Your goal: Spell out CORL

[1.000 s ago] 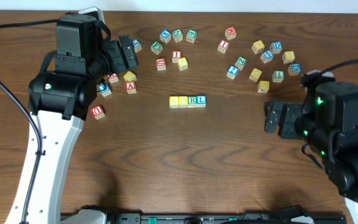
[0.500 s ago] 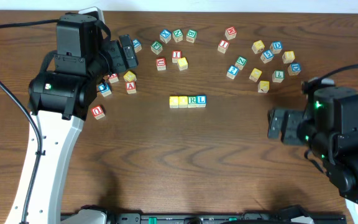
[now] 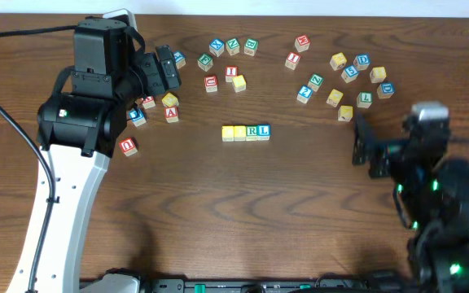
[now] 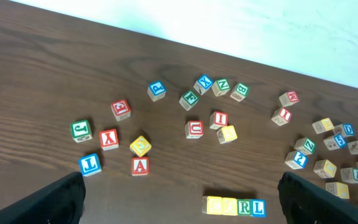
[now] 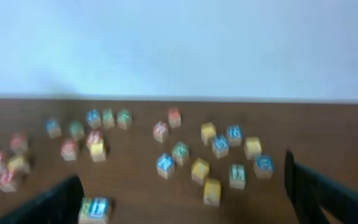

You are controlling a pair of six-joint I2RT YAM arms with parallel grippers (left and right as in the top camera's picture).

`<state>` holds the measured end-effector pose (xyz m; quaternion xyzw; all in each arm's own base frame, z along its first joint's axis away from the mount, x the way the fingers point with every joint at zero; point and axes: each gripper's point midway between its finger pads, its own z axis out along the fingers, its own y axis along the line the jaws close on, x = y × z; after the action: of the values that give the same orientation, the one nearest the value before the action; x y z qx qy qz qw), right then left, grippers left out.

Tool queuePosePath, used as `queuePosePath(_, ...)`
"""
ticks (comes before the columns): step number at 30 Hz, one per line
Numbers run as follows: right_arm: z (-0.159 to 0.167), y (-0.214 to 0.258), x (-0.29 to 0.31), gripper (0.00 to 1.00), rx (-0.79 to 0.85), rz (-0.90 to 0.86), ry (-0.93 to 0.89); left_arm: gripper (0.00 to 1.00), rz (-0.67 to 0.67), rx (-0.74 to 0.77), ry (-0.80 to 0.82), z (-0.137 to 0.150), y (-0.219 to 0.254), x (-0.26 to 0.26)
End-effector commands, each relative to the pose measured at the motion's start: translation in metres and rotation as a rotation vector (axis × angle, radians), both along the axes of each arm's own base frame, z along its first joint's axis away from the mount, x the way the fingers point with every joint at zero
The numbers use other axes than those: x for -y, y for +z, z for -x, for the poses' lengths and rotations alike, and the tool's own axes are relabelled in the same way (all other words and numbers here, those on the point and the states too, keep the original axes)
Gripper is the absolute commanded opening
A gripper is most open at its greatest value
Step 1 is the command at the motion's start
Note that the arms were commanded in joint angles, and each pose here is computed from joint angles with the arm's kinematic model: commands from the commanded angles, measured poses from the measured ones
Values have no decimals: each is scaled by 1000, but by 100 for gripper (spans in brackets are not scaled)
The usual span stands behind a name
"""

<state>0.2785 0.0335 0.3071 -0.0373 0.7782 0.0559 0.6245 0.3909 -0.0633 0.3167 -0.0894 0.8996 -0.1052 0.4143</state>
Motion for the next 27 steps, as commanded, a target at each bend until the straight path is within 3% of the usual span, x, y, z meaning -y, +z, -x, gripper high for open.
queuePosePath(1,13,-28,4,99,33,31,12,98,-7,3,10,-1,2,-3)
queuePosePath(11,34,-106,18,99,143,26,-41,98,-8,3,10,-1,2,-3)
queuePosePath(20,31,-163,17,99,90,14,-34,98,-8,3,10,-1,2,-3)
queuePosePath(27,31,-161,17,99,95,12,-35,98,-8,3,10,-1,2,-3)
